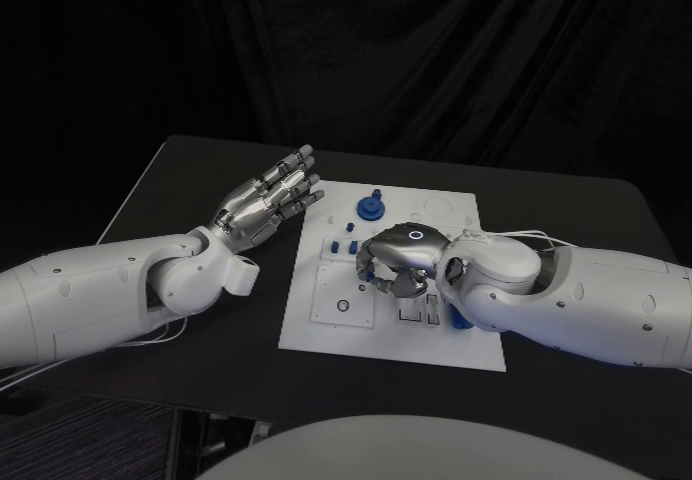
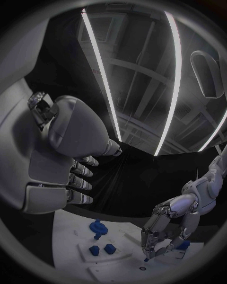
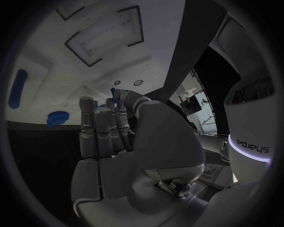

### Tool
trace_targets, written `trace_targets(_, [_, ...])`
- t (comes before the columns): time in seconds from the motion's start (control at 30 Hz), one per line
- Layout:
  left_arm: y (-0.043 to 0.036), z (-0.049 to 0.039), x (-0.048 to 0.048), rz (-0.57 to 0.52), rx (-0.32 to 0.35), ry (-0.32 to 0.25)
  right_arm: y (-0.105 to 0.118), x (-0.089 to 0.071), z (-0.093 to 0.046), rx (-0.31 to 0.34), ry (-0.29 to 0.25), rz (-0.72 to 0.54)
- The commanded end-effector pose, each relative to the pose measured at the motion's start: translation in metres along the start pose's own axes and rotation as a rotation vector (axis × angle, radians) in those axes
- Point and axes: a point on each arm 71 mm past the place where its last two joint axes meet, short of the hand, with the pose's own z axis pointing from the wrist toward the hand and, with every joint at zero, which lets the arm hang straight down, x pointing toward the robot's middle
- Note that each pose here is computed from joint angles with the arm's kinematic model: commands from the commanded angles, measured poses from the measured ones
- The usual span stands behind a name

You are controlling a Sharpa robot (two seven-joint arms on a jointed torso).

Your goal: Assemble the parts on the task board

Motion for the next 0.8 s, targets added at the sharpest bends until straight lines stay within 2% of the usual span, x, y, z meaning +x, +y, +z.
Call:
trace_targets(0.03, [-0.002, 0.0009, 0.0024, -0.017, 0.044, 0.016, 0.0, 0.0032, 0.0014, 0.014, 0.008, -0.019])
trace_targets(0.8, [0.0013, 0.0029, 0.0023, -0.023, 0.023, 0.025, 0.0045, 0.0102, 0.009, -0.002, 0.002, 0.011])
